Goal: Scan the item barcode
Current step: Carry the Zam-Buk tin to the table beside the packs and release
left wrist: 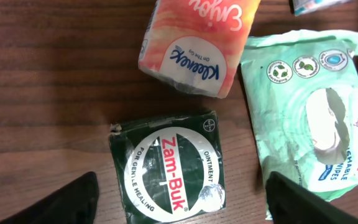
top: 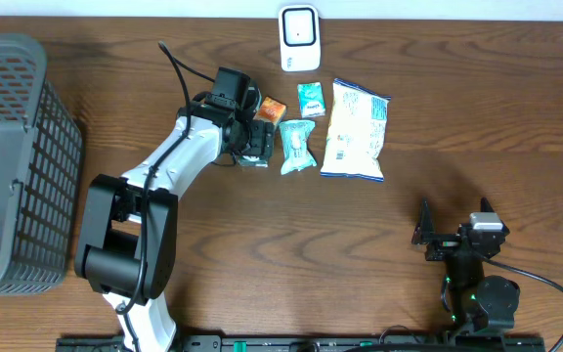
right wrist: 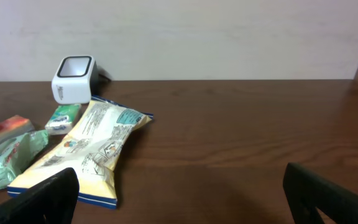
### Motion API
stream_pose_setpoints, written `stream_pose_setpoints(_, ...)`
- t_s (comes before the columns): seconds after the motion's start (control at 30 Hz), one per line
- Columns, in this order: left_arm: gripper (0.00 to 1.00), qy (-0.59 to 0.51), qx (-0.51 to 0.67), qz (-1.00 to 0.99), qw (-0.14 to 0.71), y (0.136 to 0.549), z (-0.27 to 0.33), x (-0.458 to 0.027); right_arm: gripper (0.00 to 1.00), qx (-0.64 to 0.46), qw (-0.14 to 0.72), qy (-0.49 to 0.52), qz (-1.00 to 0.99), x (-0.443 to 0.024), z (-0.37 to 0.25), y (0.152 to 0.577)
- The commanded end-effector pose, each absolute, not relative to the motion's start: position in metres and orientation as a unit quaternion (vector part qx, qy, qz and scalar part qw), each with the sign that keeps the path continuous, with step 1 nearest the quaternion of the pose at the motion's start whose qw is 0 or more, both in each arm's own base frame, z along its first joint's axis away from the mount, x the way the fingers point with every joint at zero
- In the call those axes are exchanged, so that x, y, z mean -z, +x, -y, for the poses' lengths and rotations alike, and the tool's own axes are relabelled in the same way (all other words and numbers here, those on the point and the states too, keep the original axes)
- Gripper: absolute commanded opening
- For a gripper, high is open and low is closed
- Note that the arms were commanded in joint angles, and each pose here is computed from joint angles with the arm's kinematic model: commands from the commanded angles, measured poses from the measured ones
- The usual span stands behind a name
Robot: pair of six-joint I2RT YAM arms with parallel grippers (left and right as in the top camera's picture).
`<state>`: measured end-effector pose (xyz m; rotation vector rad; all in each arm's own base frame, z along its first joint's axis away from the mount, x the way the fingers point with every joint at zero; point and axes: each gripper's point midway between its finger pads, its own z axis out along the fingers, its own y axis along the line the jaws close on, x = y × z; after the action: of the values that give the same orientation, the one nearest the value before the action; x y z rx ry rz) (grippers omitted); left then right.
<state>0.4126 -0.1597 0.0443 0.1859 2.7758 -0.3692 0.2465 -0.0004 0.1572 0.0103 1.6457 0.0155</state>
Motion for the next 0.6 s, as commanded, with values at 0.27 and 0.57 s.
stream_pose_setpoints(0.27,0.89,0.034,0.132,-0.953,0.27,0.44,0.126,-0.144,0.99,-0.008,0.68,0.011,-0.733,-0.157,0.001,0.246)
stream_pose_setpoints(0.57,0.99,-0.074,0.065,-0.942,0.32,0.389,0.019,-0.232,0.99,-0.008,0.68,0.011,-0.733,-0.157,0.001,0.246)
